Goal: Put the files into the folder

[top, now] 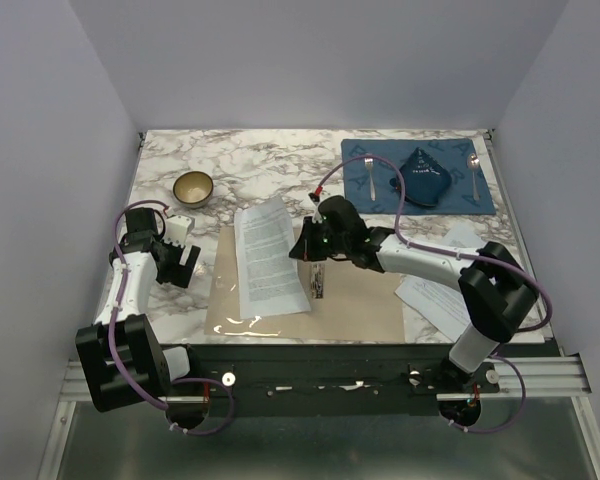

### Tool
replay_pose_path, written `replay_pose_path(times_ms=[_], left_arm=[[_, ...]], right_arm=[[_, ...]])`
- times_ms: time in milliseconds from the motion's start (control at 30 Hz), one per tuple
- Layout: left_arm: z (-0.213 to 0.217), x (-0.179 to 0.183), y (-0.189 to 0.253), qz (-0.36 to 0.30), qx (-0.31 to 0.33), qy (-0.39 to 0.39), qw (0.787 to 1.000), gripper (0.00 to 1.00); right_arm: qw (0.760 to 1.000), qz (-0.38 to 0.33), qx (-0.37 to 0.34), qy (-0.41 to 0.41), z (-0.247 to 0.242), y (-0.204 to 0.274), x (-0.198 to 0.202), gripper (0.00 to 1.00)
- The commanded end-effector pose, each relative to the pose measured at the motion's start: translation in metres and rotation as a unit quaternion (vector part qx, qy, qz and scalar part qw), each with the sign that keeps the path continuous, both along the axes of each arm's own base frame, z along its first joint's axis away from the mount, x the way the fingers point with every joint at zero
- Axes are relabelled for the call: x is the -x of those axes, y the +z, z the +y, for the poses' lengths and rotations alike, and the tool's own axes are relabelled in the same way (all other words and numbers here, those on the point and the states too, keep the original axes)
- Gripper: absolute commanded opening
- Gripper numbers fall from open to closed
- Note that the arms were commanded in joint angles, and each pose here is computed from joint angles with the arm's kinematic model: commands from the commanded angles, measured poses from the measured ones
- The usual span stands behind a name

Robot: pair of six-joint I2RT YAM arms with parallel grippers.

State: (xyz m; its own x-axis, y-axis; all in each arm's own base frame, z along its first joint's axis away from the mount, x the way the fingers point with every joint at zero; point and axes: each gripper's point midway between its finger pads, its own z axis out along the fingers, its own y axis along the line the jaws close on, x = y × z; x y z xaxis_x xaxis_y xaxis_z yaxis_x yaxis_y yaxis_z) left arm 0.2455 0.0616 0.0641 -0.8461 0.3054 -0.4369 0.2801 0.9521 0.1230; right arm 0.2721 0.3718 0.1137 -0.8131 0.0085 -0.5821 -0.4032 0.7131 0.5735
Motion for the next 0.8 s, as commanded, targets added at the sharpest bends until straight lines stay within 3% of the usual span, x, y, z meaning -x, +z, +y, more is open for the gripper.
replay_pose_path(times_ms=[0, 767], left_arm=[[0.003, 0.003, 0.005, -0.004, -0.015, -0.019, 1.000, 0.99], [0.002, 0.003, 0.010, -0.003, -0.012, -0.014, 1.000, 0.99]], right_arm=[[1.000, -0.011, -0.021, -0.018, 0.013, 0.009, -0.013, 0.01], [0.999, 0.048, -0.015, -0.018, 0.030, -0.043, 0.034, 0.01]])
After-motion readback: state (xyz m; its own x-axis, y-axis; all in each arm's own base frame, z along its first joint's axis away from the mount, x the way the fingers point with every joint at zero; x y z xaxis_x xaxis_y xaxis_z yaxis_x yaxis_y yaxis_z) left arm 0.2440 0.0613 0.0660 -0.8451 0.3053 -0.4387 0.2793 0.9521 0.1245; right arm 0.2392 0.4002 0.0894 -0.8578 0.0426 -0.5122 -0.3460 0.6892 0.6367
